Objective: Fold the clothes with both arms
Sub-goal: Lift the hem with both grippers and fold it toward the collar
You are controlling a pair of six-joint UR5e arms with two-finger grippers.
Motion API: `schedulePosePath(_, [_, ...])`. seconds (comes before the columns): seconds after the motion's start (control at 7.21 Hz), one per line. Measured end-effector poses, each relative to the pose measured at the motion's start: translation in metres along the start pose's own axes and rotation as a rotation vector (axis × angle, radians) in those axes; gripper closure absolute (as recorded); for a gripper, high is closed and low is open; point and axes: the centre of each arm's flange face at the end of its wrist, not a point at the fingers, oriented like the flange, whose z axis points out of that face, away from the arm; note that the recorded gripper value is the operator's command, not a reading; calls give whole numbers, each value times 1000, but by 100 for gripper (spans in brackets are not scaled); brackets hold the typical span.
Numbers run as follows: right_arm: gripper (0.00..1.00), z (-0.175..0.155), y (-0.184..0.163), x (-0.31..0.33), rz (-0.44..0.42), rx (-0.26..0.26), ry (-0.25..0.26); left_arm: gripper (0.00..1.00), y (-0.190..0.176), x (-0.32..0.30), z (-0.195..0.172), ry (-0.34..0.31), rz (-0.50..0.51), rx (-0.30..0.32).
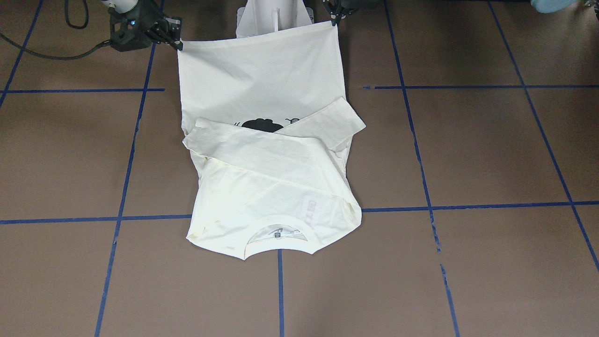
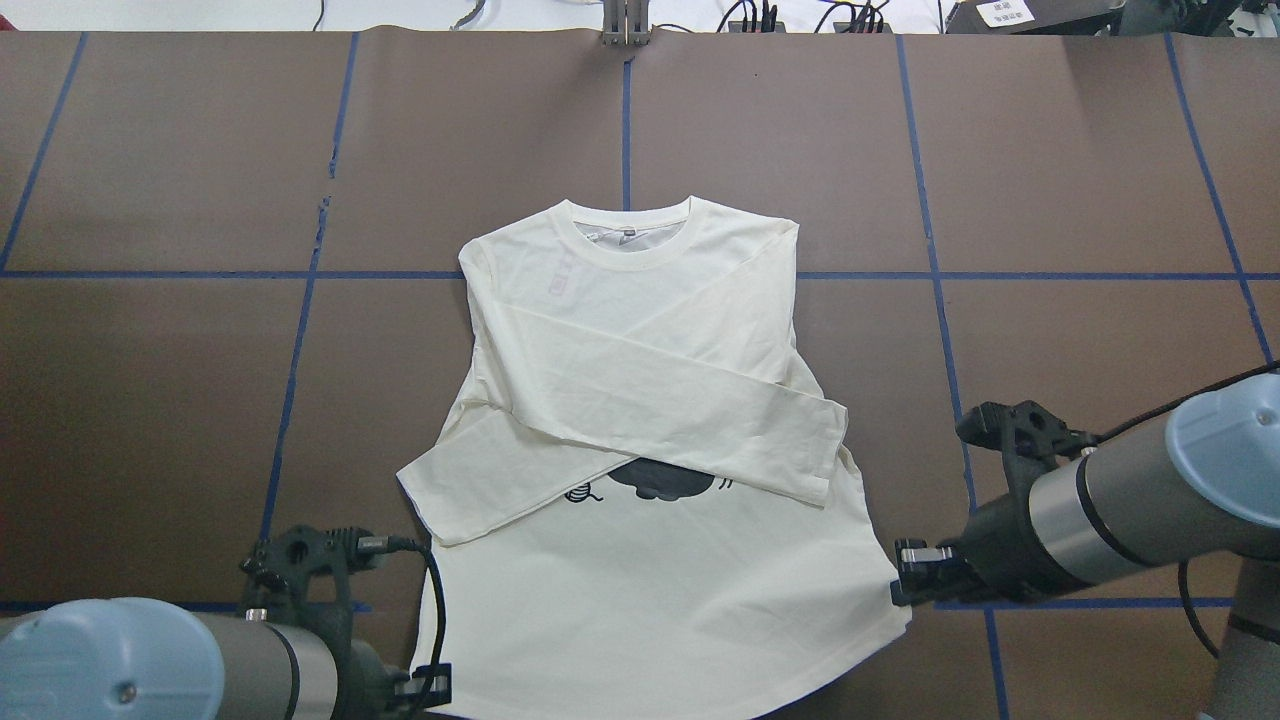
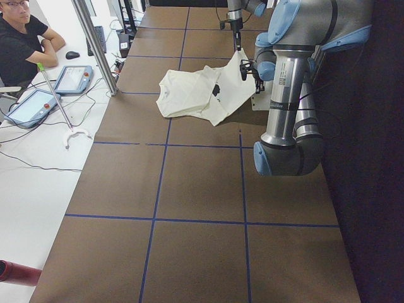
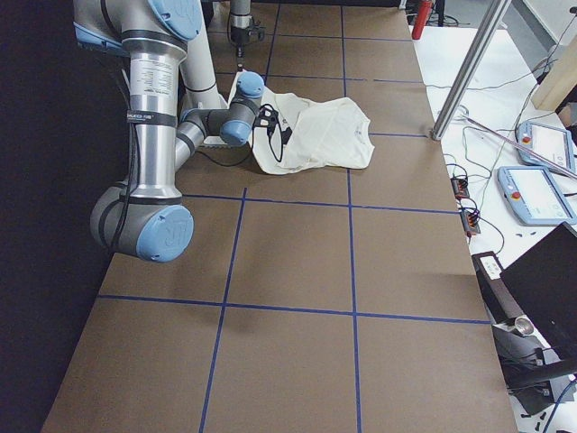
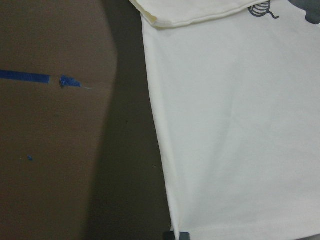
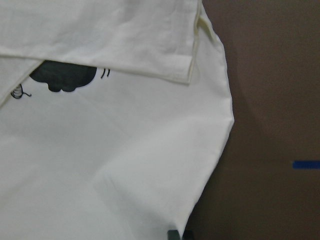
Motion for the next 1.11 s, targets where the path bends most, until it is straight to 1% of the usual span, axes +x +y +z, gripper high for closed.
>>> schedulePosePath(0.14, [100, -8, -32, -6, 10, 59, -20, 100, -26, -3, -10, 6, -8, 33])
schedulePosePath(0.28, [100, -30, -67, -6, 21, 133, -40, 100, -59, -6, -29, 22, -24, 62])
schedulePosePath(0.42, [100, -50, -97, -3, 38, 202, -50, 100, -91, -5, -48, 43, -41, 89])
schedulePosePath(0.55, [100, -61, -130, -8, 51, 258, -57, 100, -128, 3, -59, 57, -63, 126])
schedulePosePath(0.69, [100, -64, -171, -20, 70, 304, -58, 100, -172, 14, -59, 50, -94, 171])
schedulePosePath(0.83, [100, -58, -218, -35, 100, 335, -45, 100, -222, 19, -49, 25, -114, 216])
schedulePosePath(0.97, [100, -49, -262, -47, 132, 354, -22, 100, -272, 11, -33, -3, -121, 257])
schedulePosePath(1.11, [100, -37, -299, -57, 159, 367, 8, 100, -317, -3, -13, -22, -131, 289])
